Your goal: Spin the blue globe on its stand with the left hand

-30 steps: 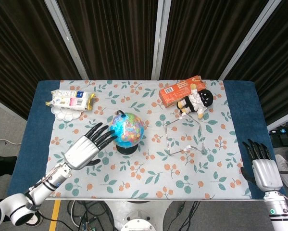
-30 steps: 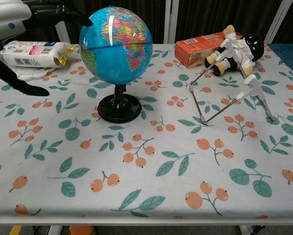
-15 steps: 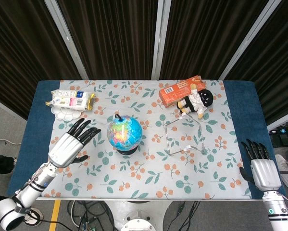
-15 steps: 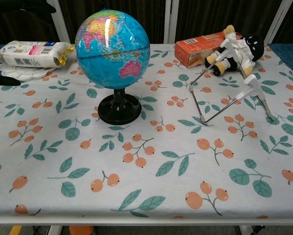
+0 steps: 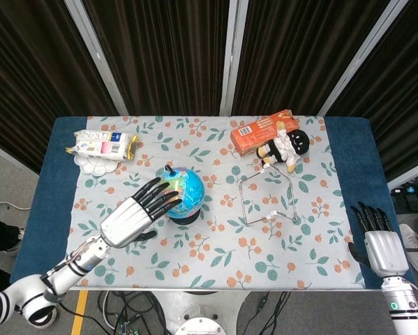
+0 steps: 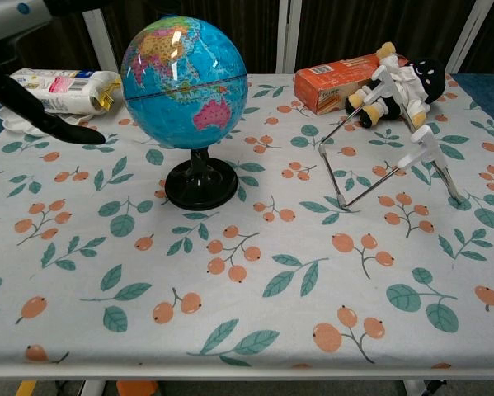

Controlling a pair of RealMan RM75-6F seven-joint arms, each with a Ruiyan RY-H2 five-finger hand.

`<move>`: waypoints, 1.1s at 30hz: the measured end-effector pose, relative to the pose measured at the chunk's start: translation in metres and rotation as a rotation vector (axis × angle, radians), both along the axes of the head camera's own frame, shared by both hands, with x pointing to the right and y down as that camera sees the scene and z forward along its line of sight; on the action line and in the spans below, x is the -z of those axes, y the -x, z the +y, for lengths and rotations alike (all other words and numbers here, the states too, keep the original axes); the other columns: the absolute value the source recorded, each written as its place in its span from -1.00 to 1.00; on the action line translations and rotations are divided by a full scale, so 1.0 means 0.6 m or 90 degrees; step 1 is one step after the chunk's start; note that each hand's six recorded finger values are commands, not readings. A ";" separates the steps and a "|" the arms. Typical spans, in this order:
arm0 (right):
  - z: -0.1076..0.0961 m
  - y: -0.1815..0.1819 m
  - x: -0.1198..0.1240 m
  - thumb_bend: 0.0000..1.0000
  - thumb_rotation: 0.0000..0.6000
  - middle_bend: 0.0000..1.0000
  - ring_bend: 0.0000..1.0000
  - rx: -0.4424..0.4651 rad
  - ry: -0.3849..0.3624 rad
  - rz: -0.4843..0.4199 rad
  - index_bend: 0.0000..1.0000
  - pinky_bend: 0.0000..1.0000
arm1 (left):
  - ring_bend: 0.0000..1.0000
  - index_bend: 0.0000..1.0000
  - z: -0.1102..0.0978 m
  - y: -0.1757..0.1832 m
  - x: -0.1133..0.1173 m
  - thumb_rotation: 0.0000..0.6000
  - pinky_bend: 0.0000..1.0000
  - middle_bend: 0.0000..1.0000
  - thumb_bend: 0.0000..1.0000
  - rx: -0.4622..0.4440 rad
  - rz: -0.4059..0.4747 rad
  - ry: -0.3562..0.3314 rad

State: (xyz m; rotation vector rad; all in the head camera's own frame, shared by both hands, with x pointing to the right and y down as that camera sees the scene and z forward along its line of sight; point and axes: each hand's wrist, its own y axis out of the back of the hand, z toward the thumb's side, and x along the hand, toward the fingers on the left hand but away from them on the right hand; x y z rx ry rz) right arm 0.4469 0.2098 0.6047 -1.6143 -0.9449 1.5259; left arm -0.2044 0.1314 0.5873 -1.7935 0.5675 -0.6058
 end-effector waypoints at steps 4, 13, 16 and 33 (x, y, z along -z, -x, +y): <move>0.000 -0.004 0.000 -0.41 1.00 -1.00 -1.00 -0.004 -0.001 -0.001 -1.00 -1.00 | -1.00 -0.77 -0.003 -0.018 -0.012 1.00 -1.00 -0.79 -0.88 -0.011 -0.008 0.010; 0.000 -0.004 0.000 -0.42 1.00 -1.00 -1.00 -0.003 -0.001 -0.002 -1.00 -1.00 | -1.00 -0.77 0.003 -0.013 -0.026 1.00 -1.00 -0.79 -0.88 -0.009 -0.029 0.023; 0.000 -0.002 0.000 -0.41 1.00 -1.00 -1.00 -0.001 -0.002 -0.002 -1.00 -1.00 | -1.00 -0.77 0.004 -0.006 -0.026 1.00 -1.00 -0.79 -0.88 -0.004 -0.033 0.026; 0.000 0.009 -0.003 -0.41 1.00 -1.00 -1.00 0.007 0.002 0.001 -1.00 -1.00 | -1.00 -0.77 0.008 0.156 -0.018 1.00 -1.00 -0.49 -0.88 0.152 -0.088 0.041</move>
